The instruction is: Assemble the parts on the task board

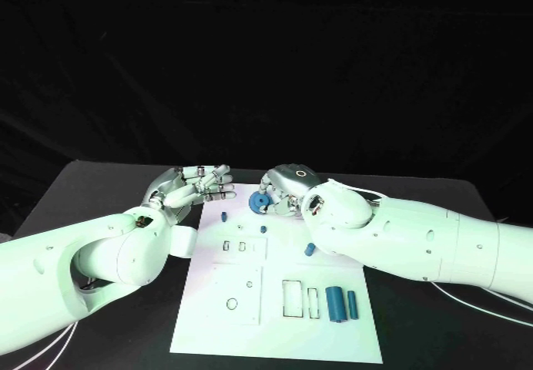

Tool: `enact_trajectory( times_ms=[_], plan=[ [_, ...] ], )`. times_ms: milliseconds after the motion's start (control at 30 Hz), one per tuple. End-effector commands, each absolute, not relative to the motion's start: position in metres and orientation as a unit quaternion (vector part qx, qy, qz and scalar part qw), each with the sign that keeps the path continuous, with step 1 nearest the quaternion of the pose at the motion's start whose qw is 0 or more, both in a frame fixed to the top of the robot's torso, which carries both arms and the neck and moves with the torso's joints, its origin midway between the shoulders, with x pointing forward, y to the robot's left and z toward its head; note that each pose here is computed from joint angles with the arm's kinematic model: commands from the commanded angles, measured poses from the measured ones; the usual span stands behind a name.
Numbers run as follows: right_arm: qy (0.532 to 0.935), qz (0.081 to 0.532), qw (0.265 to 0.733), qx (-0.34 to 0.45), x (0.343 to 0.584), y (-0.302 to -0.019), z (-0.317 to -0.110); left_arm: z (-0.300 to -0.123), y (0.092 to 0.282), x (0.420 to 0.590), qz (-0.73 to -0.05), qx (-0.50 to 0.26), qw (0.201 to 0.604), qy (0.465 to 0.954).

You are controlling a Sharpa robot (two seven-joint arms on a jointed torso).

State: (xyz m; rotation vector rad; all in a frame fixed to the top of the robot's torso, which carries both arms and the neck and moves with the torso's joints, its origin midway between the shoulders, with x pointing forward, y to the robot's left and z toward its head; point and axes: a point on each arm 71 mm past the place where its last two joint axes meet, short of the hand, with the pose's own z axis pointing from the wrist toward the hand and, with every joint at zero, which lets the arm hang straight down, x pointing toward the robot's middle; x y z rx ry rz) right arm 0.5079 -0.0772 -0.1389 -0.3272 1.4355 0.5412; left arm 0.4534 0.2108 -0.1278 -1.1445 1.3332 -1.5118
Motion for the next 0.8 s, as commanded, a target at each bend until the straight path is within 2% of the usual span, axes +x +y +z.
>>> enact_trajectory(
  times_ms=[33, 800],
  plan=[
    [0.66, 0.238, 0.695, -0.156, 0.5081, -0.0767, -0.1426, -0.1263, 0.2085, 0.4528, -0.605, -0.447, 0.394, 0.527],
    [0.659, 0.239, 0.696, -0.154, 0.5105, -0.0721, -0.1427, -0.1267, 0.2089, 0.4533, -0.605, -0.448, 0.393, 0.528]
  ],
)
